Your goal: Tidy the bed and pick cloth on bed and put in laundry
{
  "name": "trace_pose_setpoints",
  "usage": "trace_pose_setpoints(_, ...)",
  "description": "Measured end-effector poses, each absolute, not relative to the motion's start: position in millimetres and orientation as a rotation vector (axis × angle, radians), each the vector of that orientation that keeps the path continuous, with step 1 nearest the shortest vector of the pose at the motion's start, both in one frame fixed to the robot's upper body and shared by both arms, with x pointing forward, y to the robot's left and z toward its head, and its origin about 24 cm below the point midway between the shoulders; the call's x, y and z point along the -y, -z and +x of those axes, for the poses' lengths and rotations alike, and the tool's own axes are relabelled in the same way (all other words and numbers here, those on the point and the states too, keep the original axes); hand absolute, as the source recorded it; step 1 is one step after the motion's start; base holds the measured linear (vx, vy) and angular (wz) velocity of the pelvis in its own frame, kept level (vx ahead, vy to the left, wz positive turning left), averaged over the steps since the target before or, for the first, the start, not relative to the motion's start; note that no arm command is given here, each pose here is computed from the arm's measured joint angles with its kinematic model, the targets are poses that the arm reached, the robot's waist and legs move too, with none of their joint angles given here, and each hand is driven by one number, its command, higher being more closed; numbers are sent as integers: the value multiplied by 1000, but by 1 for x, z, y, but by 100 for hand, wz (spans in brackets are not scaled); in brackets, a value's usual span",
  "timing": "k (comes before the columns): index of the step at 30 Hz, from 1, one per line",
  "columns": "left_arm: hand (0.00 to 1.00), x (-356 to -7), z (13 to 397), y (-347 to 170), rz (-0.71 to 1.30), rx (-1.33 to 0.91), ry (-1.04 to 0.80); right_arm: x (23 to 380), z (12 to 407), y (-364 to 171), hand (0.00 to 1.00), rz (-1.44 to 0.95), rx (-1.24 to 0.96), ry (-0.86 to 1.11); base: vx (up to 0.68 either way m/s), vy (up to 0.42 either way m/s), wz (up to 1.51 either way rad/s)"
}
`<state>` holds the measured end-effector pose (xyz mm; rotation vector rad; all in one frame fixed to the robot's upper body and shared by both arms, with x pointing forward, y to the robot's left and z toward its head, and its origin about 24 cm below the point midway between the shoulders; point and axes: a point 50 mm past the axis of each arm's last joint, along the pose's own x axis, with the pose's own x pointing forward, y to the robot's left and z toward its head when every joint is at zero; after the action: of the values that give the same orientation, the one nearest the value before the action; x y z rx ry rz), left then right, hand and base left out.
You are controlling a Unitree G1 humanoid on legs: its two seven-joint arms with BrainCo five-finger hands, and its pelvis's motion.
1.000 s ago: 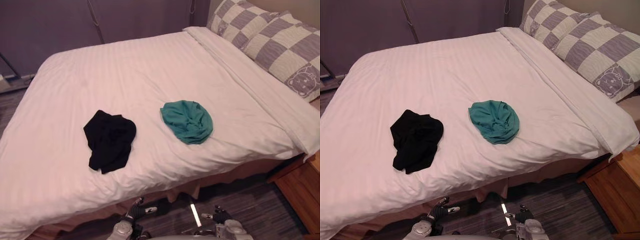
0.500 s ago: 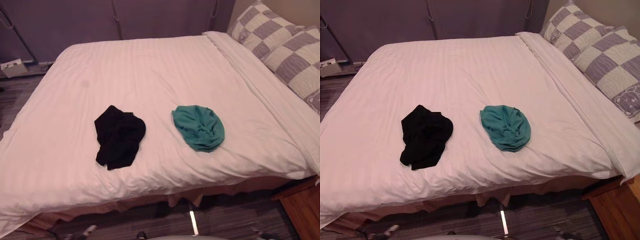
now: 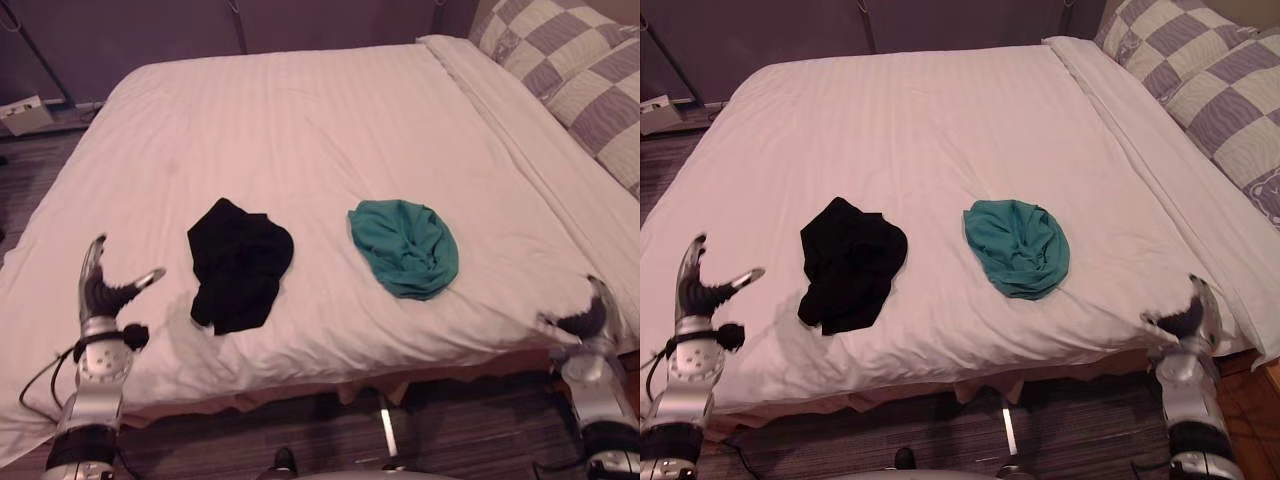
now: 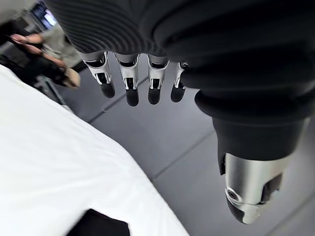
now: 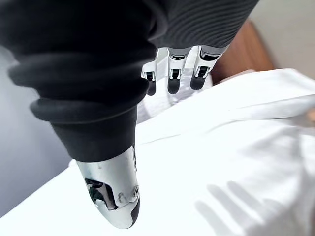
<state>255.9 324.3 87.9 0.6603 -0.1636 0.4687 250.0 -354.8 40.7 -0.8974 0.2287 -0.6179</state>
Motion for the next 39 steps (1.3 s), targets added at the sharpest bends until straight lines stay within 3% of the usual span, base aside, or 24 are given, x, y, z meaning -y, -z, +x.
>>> trace_pose_setpoints(11,0,-274,327,-134,682,221,-257,305,336,-147,0,-969,145,479,27,-13,-5)
trace_pose_setpoints(23,0,-296,331,-95,726,-95,-324,291,342,-171,0,-922,226,475,30,-6,-5)
trace_pose_setpoints(24,100,-296,331,-91,735,-117,-322,290,342,-174,0,-915,237,476,55,-91,-14)
trace_pose_setpoints(33,100,-314,330,-78,774,-232,-363,288,345,-196,0,-923,287,481,34,-43,-3)
trace_pose_setpoints(39,100,-301,345,-94,757,-113,-311,257,376,-228,0,-993,318,359,-90,30,-3)
